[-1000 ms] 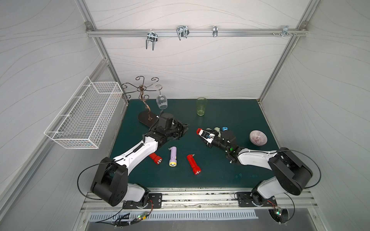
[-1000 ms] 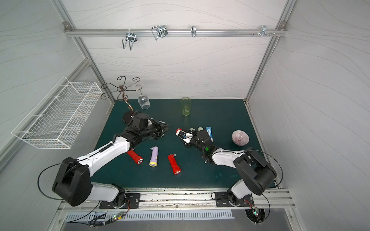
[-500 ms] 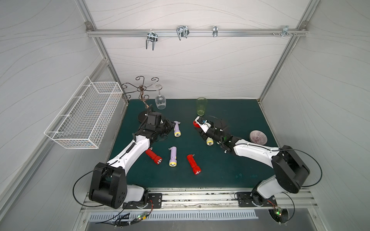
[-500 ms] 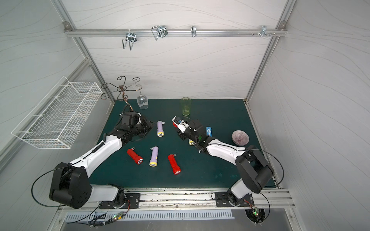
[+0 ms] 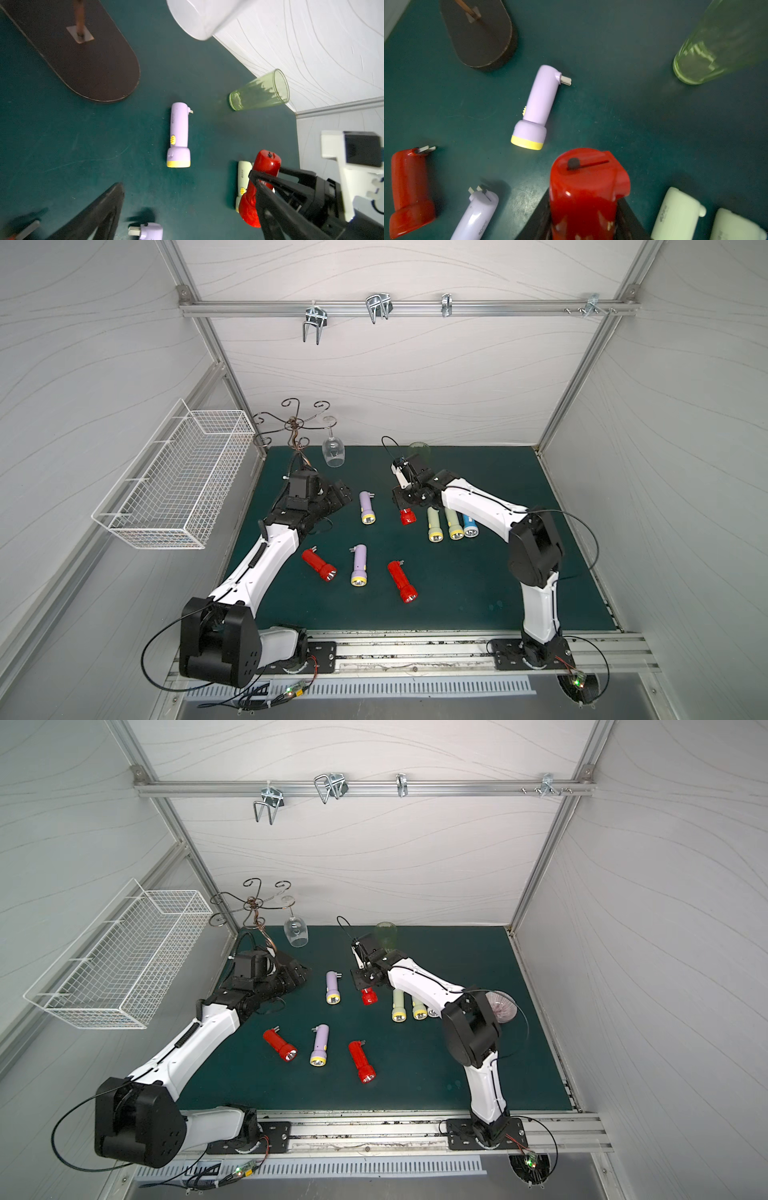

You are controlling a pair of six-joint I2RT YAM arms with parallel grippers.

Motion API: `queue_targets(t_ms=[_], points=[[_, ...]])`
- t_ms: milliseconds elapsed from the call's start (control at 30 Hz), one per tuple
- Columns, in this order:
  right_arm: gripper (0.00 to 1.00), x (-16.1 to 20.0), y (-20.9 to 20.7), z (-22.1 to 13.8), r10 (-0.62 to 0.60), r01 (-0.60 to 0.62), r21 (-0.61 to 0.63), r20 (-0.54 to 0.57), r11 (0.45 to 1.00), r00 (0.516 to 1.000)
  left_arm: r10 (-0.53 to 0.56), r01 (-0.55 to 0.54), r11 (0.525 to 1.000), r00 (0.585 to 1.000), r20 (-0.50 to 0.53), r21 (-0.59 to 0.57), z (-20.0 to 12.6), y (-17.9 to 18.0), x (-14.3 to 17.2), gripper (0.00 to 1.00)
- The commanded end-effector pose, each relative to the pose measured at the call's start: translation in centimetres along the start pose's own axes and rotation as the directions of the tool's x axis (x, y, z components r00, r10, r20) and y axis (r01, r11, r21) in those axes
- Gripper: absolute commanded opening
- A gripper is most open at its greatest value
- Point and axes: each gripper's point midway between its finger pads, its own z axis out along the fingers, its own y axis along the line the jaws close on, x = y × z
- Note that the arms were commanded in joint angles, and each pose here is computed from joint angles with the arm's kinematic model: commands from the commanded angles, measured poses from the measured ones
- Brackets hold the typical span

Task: Close the plug at the bottom of the flashlight
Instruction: Place the flashlight at the center of the board.

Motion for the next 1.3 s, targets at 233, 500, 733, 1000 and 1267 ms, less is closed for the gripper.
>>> queue_targets(t_ms=[233,500,733,1000,1267], points=[[0.0,6.1,-4.5,3.4,0.292,-0.246,0.213,-0.223,0.946,0.93,-0.005,0.005,1.0,1.0,0.009,0.028,0.5,-0.3,-1.2,0.99],[0.02,7.2,-6.0,5.4,0.352,-0.288,0.255,-0.258,0.923,0.9,-0.013,0.012,0.999,1.0,0.014,0.044,0.2,-0.6,-1.3,0.99],[0.31,7.8,-6.3,6.2,0.371,-0.3,0.264,-0.283,0.916,0.884,-0.02,0.02,0.998,1.0,0.011,0.056,0.2,-0.8,-1.3,0.99],[0.59,4.9,-6.4,3.5,0.322,-0.258,0.266,-0.234,0.929,0.917,-0.02,0.02,0.998,1.0,0.002,0.058,0.3,-0.8,-1.1,0.99],[0.64,3.0,-5.1,-3.0,0.223,-0.186,0.234,-0.142,0.954,0.964,-0.045,0.047,0.995,0.999,-0.028,0.088,0.6,-1.3,-0.4,0.99]])
